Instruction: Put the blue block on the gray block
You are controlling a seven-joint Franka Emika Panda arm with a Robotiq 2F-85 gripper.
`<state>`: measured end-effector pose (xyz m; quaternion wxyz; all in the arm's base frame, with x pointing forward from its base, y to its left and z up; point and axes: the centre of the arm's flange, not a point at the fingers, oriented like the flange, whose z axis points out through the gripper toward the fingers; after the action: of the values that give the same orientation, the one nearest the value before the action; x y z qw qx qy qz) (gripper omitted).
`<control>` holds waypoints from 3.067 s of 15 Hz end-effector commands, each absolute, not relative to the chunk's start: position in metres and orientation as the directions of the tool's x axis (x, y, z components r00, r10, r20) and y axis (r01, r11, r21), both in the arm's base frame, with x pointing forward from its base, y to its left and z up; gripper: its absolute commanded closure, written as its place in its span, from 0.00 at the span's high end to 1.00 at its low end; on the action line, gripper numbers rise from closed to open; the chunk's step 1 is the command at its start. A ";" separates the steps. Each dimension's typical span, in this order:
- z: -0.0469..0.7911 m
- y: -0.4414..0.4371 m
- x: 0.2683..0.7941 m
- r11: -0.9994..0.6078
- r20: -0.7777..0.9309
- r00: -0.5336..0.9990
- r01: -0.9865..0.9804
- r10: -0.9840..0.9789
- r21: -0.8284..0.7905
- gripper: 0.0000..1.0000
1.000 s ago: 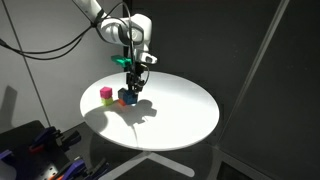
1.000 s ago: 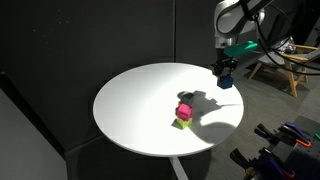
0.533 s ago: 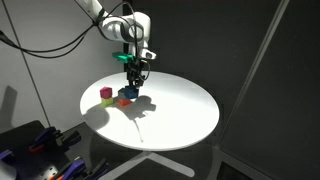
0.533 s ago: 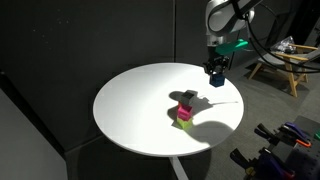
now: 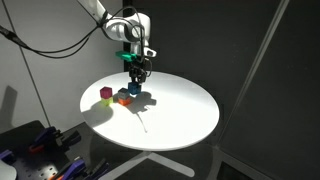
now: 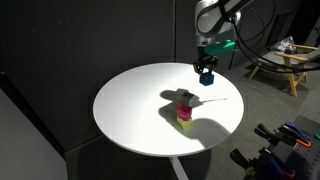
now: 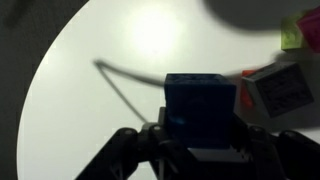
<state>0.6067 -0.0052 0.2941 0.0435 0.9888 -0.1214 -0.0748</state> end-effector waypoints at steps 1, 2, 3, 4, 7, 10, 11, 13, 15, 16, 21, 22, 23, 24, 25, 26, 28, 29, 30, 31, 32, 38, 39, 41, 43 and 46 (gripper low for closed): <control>0.298 0.002 0.636 -0.972 -0.143 0.964 -0.209 -0.222 0.104 0.31; 0.298 0.005 0.640 -0.974 -0.139 0.967 -0.201 -0.214 0.103 0.31; 0.297 0.008 0.643 -0.976 -0.138 0.968 -0.195 -0.208 0.101 0.31; 0.296 0.011 0.646 -0.978 -0.135 0.971 -0.185 -0.197 0.100 0.31; 0.290 0.019 0.650 -0.982 -0.137 0.975 -0.159 -0.172 0.101 0.31; 0.285 0.028 0.650 -0.988 -0.149 0.980 -0.120 -0.134 0.097 0.31; 0.284 0.031 0.650 -0.990 -0.153 0.981 -0.105 -0.119 0.097 0.31; 0.283 0.038 0.647 -0.992 -0.160 0.983 -0.076 -0.092 0.103 0.31; 0.282 0.044 0.644 -0.992 -0.163 0.984 -0.055 -0.073 0.111 0.31; 0.282 0.047 0.643 -0.992 -0.163 0.984 -0.051 -0.070 0.120 0.31; 0.281 0.063 0.640 -0.987 -0.166 0.986 -0.006 -0.033 0.160 0.31; 0.281 0.066 0.639 -0.986 -0.166 0.986 0.000 -0.028 0.167 0.31; 0.281 0.069 0.639 -0.985 -0.168 0.986 0.009 -0.021 0.173 0.31; 0.281 0.072 0.637 -0.984 -0.168 0.986 0.013 -0.018 0.180 0.31; 0.281 0.075 0.636 -0.982 -0.169 0.986 0.019 -0.013 0.186 0.31; 0.281 0.077 0.635 -0.981 -0.170 0.985 0.027 -0.006 0.191 0.31; 0.281 0.081 0.634 -0.979 -0.173 0.985 0.041 0.007 0.197 0.31; 0.281 0.083 0.633 -0.979 -0.174 0.985 0.048 0.013 0.200 0.31; 0.281 0.085 0.633 -0.979 -0.173 0.985 0.055 0.021 0.195 0.31; 0.281 0.087 0.632 -0.981 -0.169 0.985 0.062 0.031 0.181 0.31; 0.280 0.089 0.632 -0.984 -0.167 0.985 0.065 0.037 0.168 0.31; 0.278 0.099 0.631 -0.992 -0.166 0.985 0.060 0.041 0.111 0.31; 0.278 0.101 0.631 -0.993 -0.161 0.986 0.058 0.041 0.103 0.31; 0.277 0.102 0.632 -0.994 -0.154 0.987 0.055 0.040 0.095 0.31; 0.277 0.104 0.632 -0.995 -0.149 0.988 0.052 0.038 0.088 0.31; 0.278 0.104 0.632 -0.996 -0.144 0.989 0.048 0.036 0.080 0.31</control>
<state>0.6302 0.1064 0.2739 0.0570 0.9953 0.0163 -0.0765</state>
